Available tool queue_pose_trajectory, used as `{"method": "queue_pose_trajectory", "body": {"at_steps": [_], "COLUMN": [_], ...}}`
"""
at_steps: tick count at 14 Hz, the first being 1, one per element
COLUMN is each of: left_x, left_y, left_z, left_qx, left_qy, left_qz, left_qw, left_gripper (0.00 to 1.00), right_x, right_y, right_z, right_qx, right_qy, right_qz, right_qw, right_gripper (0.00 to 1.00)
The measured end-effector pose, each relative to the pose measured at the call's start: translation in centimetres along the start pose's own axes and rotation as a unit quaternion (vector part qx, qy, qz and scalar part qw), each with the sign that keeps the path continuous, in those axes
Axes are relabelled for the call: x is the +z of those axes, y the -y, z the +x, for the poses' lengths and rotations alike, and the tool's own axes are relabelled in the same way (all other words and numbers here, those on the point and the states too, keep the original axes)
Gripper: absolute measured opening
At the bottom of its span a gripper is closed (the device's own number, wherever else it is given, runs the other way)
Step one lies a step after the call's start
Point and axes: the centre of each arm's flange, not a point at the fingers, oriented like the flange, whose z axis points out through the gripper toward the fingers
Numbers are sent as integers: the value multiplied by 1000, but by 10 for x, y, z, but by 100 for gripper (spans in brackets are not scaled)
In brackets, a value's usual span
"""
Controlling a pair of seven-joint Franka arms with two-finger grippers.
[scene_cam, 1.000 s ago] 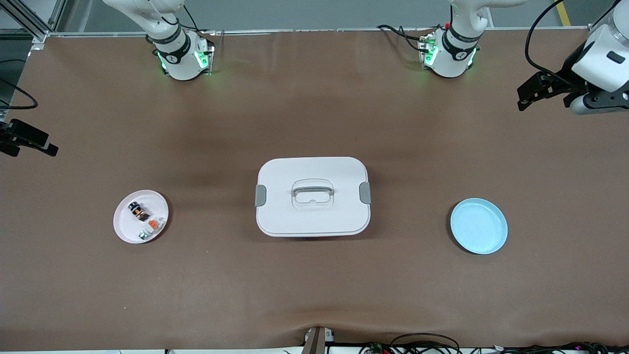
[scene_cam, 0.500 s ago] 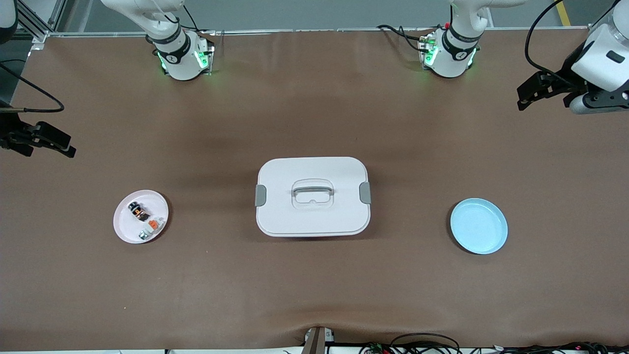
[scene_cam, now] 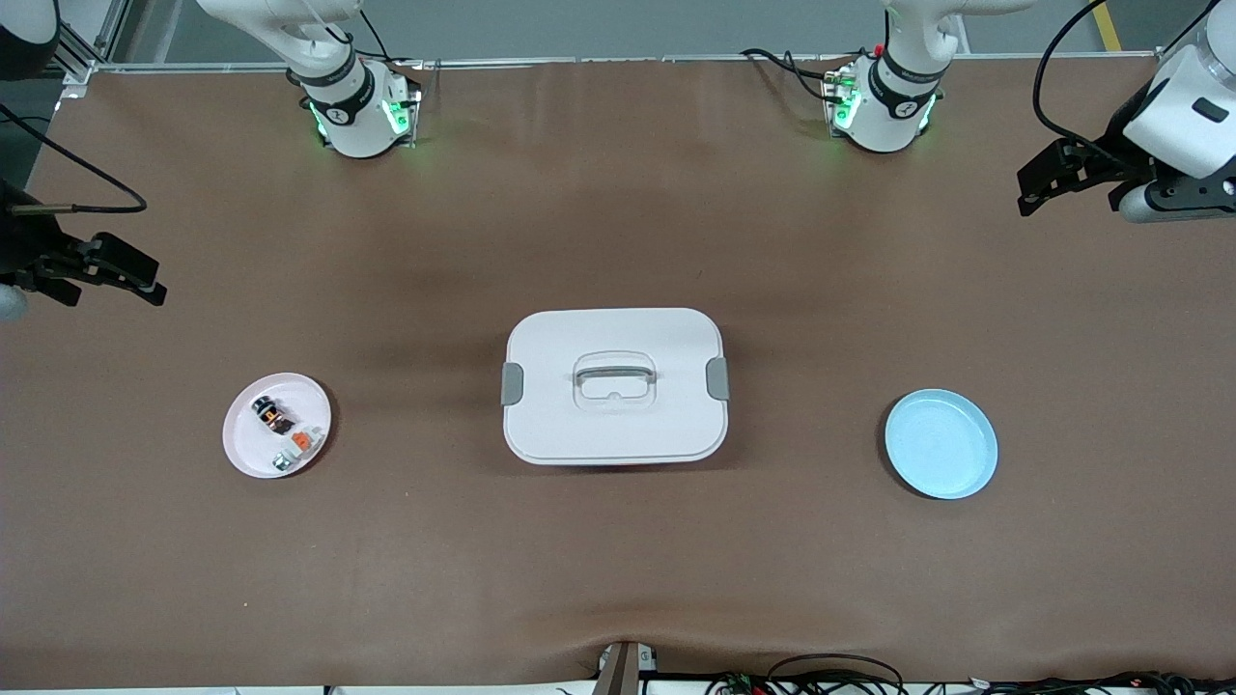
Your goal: Transfer orange switch to right arm and place
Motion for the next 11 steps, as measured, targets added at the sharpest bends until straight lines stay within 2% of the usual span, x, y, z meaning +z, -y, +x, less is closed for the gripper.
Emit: {"method": "queue_pose_trajectory", "body": {"at_steps": [11], "left_x": [0], "left_y": [1], "left_z": [-1], "left_qx": [0], "left_qy": [0], "left_qz": [0], "left_qw": [1000], "left_gripper": [100], "right_x": [0], "right_y": [-8], "right_z": [-1], "right_qx": [2], "right_qy": [1], "right_qz": [-7], "right_qw": [1000], "right_gripper": [100]}}
